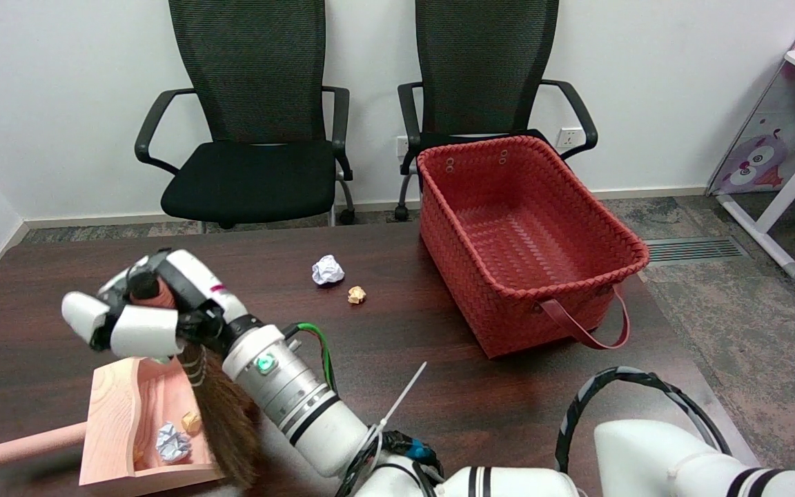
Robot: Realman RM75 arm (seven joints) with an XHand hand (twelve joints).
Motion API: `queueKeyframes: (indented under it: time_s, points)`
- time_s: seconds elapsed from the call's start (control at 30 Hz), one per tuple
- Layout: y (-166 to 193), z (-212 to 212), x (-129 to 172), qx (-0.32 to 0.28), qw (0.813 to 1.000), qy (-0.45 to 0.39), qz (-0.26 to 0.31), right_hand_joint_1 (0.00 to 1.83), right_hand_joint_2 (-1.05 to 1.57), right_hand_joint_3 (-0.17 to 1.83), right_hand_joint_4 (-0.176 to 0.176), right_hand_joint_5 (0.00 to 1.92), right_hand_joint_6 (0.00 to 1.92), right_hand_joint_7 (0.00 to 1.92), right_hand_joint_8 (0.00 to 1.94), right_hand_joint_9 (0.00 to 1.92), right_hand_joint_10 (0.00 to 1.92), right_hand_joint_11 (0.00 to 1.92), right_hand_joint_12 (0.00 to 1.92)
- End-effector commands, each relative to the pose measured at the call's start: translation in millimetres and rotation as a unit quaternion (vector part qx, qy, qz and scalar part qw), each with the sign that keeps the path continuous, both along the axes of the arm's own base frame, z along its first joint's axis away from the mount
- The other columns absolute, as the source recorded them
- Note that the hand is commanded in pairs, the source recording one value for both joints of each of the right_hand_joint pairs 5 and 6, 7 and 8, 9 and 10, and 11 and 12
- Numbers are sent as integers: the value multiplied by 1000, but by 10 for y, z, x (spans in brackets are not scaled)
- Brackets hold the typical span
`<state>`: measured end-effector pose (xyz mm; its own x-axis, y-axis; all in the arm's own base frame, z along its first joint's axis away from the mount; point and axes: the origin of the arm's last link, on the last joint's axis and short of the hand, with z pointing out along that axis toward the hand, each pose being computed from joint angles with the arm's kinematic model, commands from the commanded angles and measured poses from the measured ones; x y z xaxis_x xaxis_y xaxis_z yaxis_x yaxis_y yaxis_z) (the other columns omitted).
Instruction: Sweep the paper ball into the dustpan.
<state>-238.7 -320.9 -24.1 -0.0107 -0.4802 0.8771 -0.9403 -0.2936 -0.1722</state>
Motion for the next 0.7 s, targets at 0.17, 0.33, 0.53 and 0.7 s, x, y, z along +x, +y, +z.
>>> queueKeyframes:
  time_s: [0.17, 0.33, 0.53, 0.7]
  points:
    - [147, 485, 630, 144, 903, -403, -30, 896, 1102, 1718, -19, 1920, 1920, 1920, 1920, 1920, 1920, 1920, 1920]
    - [165, 711, 708, 156, 884, -441, -8, 891, 1078, 1721, -16, 1920, 1920, 1920, 1920, 1920, 1920, 1920, 1920]
    - [115, 856, 648, 137, 888, -439, 7, 881, 1065, 1693, -15, 1920, 1920, 1920, 1920, 1920, 1920, 1920, 1920]
    - [41, 934, 527, 118, 900, -420, 4, 870, 1121, 1664, -12, 1920, 1920, 1920, 1920, 1920, 1920, 1920, 1920]
